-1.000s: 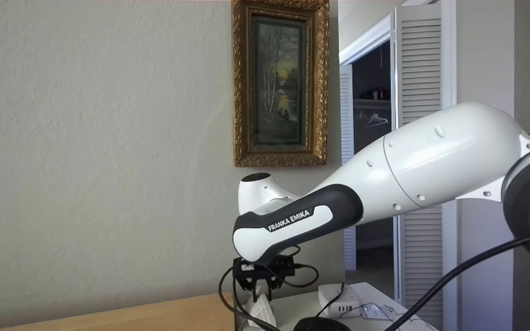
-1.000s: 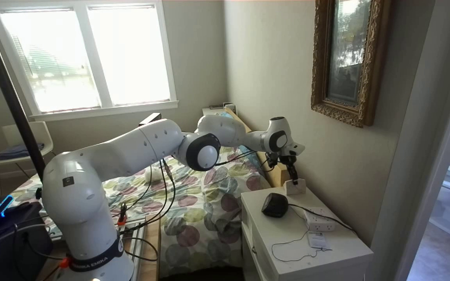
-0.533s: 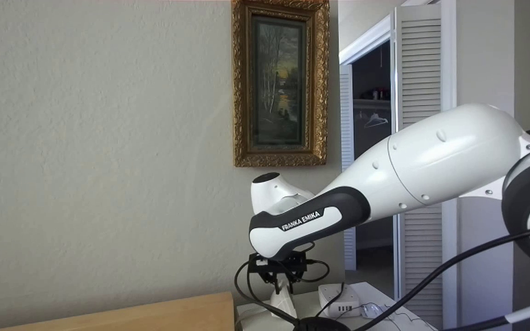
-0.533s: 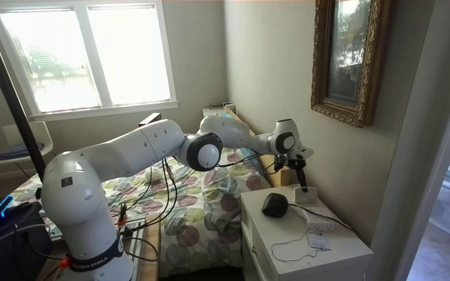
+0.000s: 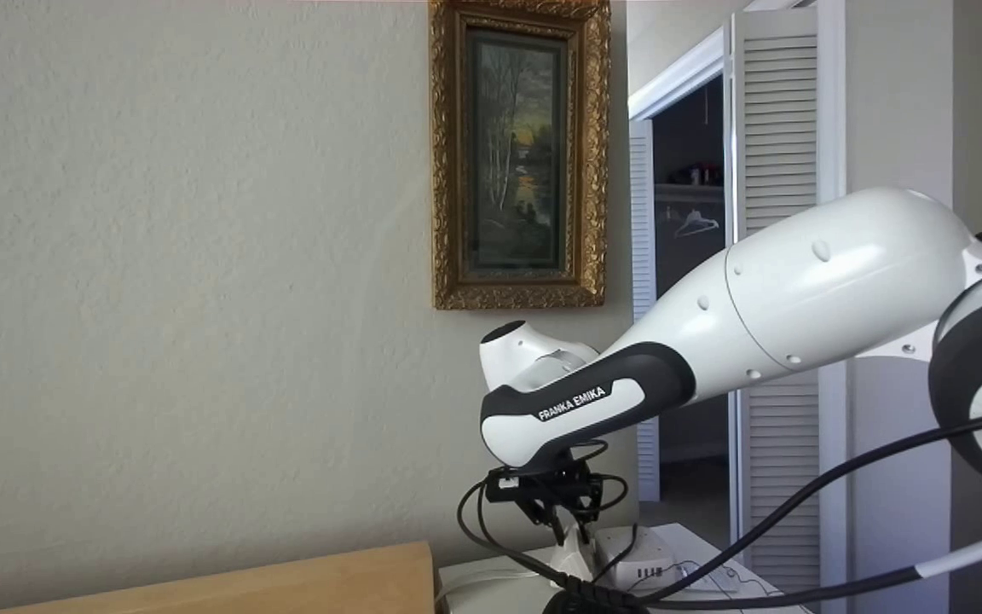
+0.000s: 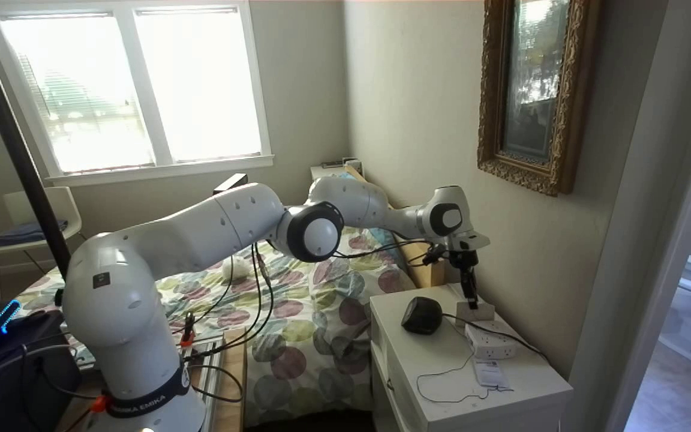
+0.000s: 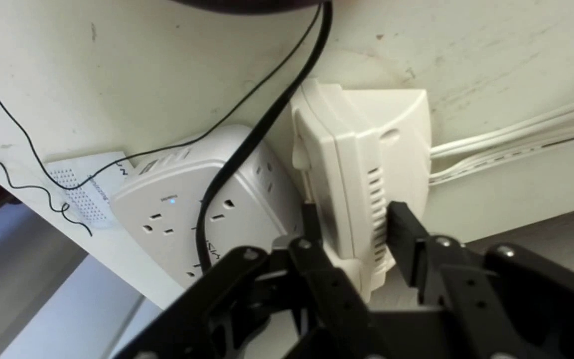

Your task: Move the alarm clock on the left to the right.

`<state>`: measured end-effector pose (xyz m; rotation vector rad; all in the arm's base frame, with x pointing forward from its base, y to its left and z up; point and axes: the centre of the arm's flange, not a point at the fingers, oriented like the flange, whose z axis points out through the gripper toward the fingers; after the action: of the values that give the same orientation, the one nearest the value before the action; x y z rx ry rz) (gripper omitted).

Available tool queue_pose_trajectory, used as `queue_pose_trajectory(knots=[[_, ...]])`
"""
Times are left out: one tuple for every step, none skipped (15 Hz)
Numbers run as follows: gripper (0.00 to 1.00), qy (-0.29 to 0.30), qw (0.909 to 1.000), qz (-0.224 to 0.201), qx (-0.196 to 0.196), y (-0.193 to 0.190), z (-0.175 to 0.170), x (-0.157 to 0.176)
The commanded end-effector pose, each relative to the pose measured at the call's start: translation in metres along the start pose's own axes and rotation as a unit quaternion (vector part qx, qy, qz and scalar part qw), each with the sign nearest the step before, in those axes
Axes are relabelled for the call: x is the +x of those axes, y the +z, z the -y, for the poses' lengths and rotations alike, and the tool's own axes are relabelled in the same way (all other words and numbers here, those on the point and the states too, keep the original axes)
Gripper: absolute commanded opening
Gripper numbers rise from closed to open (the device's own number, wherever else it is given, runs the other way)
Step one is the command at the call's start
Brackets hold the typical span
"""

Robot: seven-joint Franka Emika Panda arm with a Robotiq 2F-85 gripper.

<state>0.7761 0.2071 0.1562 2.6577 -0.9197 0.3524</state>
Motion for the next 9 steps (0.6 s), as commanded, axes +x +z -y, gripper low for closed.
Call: queue_pose_trajectory(knots=[[0.13,0.029,0.9987,0.024,-0.034,0.0029,-0.001,-0.0018],[0.13,0.031,0.9985,0.025,-0.037,0.0037,-0.0007,-0.0045],[0.13,0.032,0.9985,0.027,-0.037,0.004,0.0001,-0.007],[0.13,0.035,0.9984,0.028,-0.035,0.0044,0.0015,-0.0084],[0.39,0.04,0.9985,0.024,-0.027,0.005,0.0032,-0.0088],[0.58,0.035,0.9991,0.017,-0.017,0.005,0.0042,-0.0089],[0.65,0.032,0.9992,0.018,-0.014,0.0049,0.0054,-0.0088],[0.69,0.031,0.9993,0.017,-0.014,0.0052,0.0064,-0.0092],[0.75,0.029,0.9993,0.021,-0.011,0.0047,0.0075,-0.0102]])
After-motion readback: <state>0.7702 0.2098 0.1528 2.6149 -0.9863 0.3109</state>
